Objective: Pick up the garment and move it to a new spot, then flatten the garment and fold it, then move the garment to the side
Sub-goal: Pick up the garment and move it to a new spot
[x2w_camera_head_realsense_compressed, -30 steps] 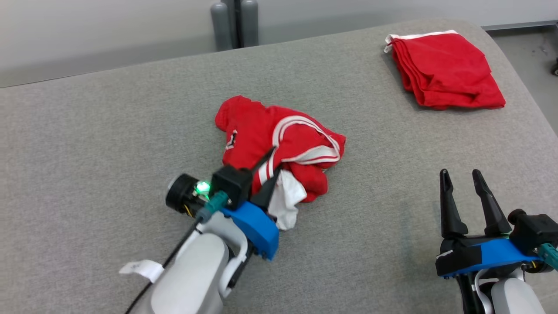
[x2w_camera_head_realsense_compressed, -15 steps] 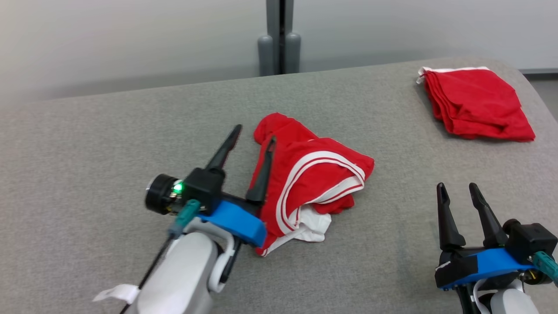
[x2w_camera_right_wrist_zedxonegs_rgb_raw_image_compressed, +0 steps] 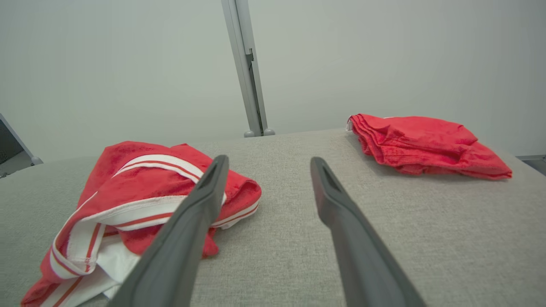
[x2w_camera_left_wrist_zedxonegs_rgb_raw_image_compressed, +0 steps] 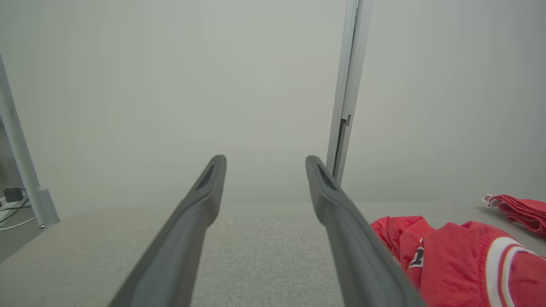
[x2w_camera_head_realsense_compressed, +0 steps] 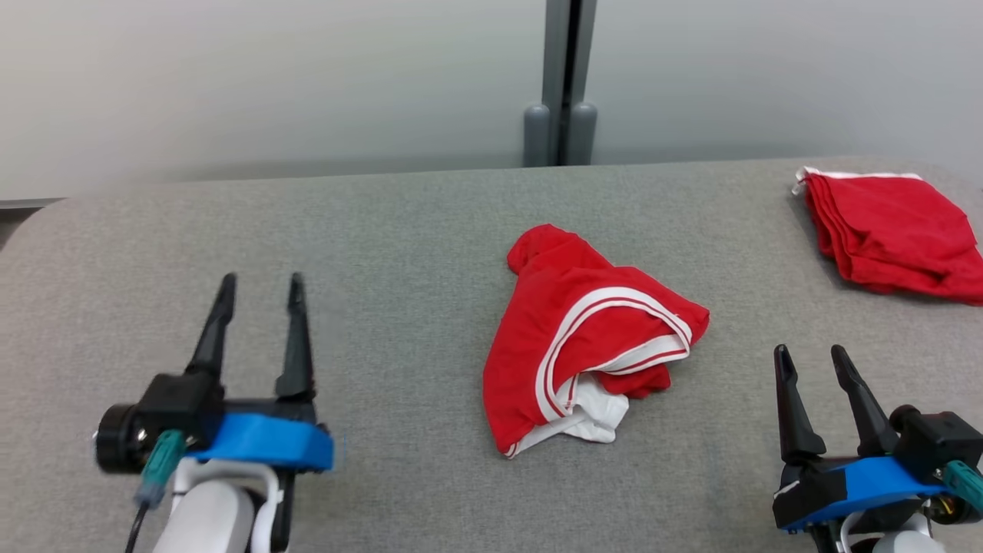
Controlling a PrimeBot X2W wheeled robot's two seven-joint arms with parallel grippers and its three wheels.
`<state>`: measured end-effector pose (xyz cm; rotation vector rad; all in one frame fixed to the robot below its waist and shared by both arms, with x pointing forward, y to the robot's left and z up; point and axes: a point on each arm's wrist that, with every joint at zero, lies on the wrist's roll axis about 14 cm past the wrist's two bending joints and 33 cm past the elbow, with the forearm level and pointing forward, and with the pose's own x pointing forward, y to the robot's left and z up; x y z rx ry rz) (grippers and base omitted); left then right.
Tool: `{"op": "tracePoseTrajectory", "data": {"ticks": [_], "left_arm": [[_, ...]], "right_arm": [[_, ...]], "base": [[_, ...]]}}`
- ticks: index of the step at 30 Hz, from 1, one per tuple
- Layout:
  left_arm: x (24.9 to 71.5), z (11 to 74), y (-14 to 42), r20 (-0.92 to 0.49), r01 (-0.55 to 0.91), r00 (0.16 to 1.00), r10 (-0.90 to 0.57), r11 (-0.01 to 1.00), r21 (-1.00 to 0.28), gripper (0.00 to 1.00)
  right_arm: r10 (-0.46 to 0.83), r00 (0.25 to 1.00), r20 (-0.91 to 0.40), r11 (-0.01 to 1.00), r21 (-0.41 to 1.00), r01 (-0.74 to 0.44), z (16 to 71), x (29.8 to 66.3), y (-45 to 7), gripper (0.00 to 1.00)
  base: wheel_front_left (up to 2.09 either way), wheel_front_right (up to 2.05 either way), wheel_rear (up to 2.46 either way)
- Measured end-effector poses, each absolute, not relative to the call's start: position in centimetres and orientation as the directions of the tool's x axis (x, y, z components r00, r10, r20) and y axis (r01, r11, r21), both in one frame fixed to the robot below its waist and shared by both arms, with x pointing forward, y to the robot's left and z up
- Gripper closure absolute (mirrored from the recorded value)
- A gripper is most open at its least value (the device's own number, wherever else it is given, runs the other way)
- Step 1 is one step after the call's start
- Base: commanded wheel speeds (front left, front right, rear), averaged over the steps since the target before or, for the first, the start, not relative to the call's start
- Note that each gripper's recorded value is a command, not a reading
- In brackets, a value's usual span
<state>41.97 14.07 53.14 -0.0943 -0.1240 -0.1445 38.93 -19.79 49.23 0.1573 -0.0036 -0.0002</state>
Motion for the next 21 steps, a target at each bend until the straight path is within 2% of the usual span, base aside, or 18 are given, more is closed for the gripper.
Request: {"op": "tracePoseTrajectory", "data": {"ticks": [8,21], "left_arm": [[38.9,52.3,18.8,0.112,0.012,0.994,-0.005,0.997,-0.07,0.0],[36.3,50.0,20.4,0.049,-0.054,0.997,0.059,0.995,-0.085,0.0]], "right_arm": [[0.032,1.0,0.0,0.987,0.158,-0.031,49.3,38.8,-18.7,0.0],[0.05,0.999,-0.003,0.986,0.157,-0.049,49.4,38.7,-18.1,0.0]], "base": [[0.0,0.0,0.0],[0.0,0.0,0.0]]}}
